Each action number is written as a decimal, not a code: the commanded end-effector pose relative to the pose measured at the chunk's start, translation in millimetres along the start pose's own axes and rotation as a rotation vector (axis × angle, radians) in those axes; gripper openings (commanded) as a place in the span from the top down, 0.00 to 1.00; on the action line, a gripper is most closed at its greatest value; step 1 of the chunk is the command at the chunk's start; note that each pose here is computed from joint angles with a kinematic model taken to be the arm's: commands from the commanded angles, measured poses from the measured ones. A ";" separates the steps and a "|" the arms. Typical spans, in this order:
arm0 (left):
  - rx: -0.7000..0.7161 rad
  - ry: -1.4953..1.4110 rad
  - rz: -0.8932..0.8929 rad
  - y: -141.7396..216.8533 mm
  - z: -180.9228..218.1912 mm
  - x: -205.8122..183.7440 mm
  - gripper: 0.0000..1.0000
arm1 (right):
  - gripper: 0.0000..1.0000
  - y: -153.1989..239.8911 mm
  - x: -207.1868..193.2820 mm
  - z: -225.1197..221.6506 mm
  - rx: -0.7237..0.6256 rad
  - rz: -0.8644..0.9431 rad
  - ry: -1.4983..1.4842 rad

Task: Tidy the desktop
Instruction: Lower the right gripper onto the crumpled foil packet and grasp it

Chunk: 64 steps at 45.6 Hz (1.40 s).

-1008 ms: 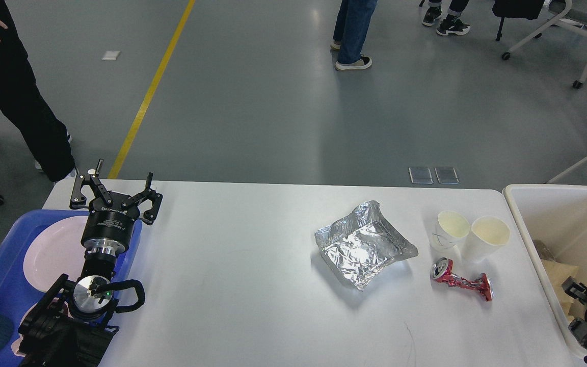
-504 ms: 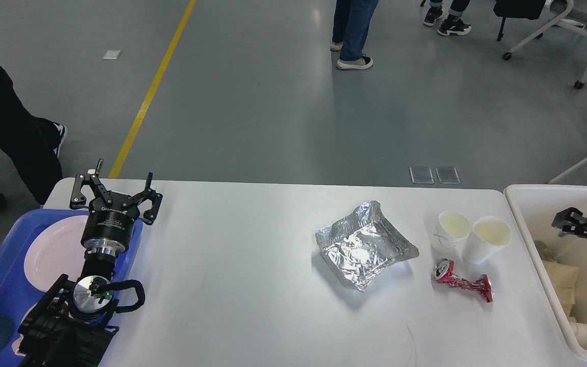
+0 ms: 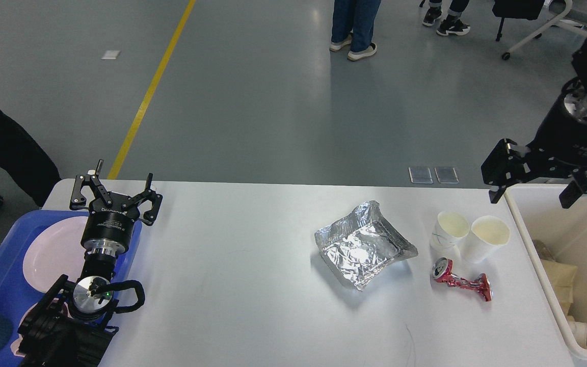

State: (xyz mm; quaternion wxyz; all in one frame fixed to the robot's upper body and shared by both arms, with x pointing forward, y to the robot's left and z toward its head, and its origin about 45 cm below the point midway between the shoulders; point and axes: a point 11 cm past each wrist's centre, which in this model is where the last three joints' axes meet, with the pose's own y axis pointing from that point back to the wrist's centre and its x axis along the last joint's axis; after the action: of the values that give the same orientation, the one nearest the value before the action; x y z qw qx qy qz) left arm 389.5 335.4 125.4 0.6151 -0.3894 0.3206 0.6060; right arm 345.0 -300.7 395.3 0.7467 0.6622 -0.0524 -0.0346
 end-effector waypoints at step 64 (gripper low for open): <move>0.001 0.000 -0.001 -0.5 0.0 -0.5 0.04 | 0.05 -195.7 -37.4 -99.1 0.221 0.121 -0.175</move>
State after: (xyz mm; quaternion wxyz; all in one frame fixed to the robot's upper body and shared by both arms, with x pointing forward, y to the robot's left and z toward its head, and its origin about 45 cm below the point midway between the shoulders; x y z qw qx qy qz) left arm 390.0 335.3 126.1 0.6154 -0.3900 0.3201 0.6056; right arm 327.5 -220.2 245.4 0.6610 0.7387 -0.1277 -0.0332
